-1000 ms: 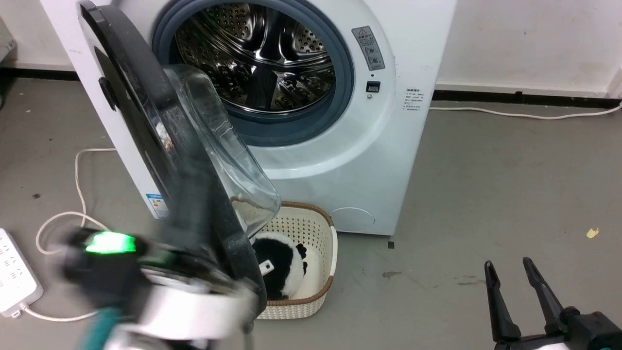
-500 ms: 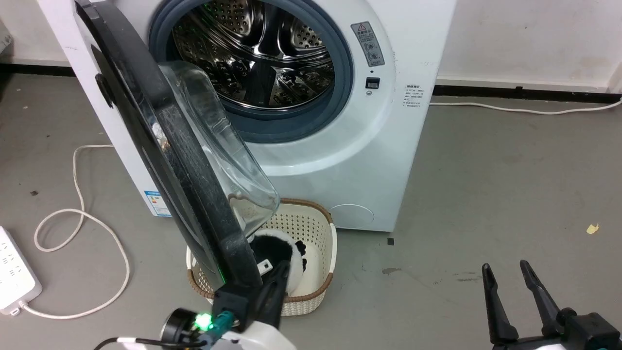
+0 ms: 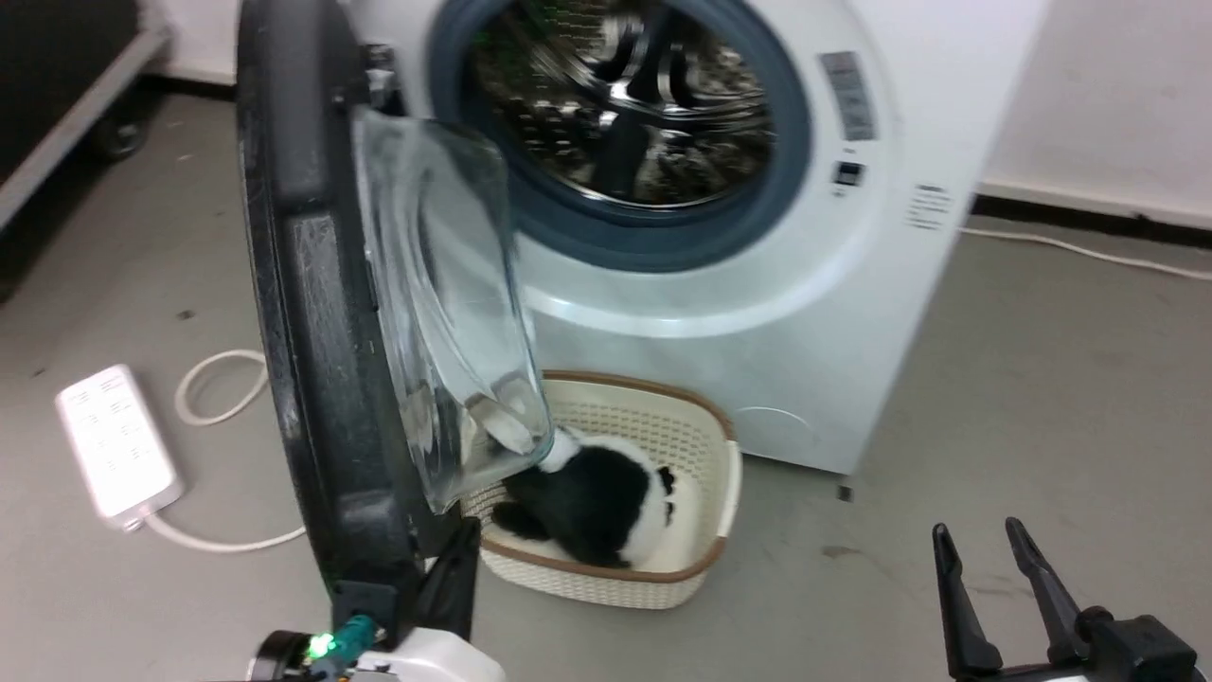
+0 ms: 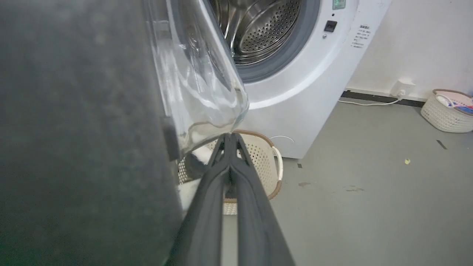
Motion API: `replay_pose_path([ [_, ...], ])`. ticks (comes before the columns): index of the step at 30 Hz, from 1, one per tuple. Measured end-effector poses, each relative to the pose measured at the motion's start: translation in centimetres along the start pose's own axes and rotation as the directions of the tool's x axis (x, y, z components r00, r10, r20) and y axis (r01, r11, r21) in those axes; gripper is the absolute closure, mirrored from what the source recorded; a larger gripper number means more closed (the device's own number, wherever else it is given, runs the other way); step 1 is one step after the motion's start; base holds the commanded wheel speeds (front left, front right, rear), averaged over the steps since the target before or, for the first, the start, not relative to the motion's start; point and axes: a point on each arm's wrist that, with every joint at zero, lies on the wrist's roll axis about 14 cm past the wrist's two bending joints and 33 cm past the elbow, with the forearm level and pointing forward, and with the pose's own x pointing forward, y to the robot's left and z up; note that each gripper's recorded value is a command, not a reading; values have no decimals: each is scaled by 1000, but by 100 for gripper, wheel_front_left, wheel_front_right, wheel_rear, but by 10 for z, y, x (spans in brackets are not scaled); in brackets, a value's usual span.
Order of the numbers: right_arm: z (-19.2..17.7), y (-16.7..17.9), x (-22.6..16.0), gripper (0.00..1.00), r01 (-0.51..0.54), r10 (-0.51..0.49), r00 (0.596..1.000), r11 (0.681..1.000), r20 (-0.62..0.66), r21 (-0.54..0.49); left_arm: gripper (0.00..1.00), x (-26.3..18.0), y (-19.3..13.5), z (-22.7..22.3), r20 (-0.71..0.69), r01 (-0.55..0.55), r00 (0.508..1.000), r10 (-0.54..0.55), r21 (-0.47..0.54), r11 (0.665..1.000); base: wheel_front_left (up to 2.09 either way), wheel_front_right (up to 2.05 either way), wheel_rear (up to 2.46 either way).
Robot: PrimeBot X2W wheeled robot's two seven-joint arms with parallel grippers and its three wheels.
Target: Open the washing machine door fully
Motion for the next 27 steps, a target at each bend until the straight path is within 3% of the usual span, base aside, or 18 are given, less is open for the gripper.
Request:
replay_pose_path([
  [8, -10, 46, 23, 0, -148, 149, 989, 989, -22, 19, 100, -30, 64, 11, 45, -210, 976, 211, -31, 977, 0, 0, 0],
  [15, -30, 70, 37, 0, -224, 227, 972, 974, -68, 45, 100, -54, 135, 13, 49, -416, 908, 417, -27, 909, 0, 0, 0],
  [21, -52, 72, 49, 0, -238, 242, 964, 970, -111, 49, 100, -47, 176, 22, 52, -502, 864, 501, 4, 865, 0, 0, 0],
  [27, -71, 63, 54, 0, -221, 227, 962, 974, -152, 54, 100, -47, 226, 19, 24, -605, 796, 604, 41, 795, 0, 0, 0],
])
